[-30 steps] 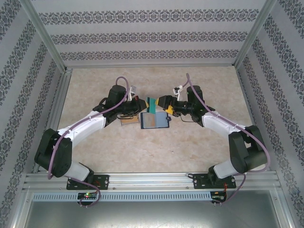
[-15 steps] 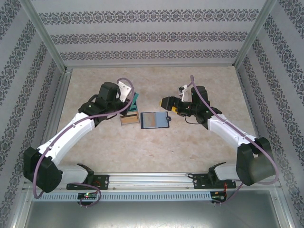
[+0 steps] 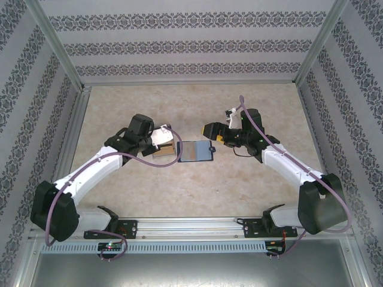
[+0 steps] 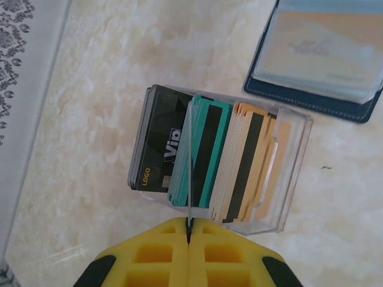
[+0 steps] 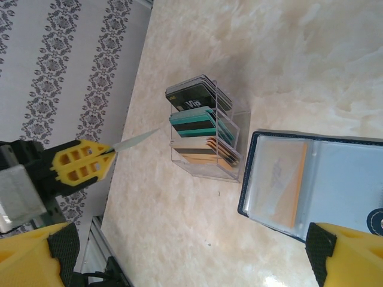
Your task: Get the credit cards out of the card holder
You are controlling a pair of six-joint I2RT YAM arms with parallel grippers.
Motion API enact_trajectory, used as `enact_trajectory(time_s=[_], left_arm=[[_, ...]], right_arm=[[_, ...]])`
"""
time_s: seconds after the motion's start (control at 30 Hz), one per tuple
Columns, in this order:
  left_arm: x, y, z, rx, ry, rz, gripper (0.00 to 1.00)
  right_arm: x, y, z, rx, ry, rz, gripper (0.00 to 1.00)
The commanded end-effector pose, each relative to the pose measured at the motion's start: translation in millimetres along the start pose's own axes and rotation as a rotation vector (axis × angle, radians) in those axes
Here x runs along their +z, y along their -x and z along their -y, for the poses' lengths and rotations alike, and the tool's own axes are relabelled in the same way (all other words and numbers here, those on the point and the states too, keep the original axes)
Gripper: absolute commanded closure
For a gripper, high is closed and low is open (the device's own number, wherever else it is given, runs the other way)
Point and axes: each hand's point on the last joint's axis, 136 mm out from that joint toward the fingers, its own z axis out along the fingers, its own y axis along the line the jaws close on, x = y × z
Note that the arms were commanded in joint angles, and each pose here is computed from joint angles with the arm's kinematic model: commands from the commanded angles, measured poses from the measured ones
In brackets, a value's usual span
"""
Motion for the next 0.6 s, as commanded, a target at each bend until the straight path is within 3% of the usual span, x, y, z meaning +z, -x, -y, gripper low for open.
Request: enact_trajectory(time_s=[0.0,0.57], left_arm=[[12,0,-10,0.102,0.05,-0.007,1.0],[51,-2,0,0.112,-0.009,-0.041,1.0]], right_arm=[[-3,1,2,-0.017,-0.009,0.013,0.02],[-1,-3,10,0.004,-0.032,0.007,0.02]])
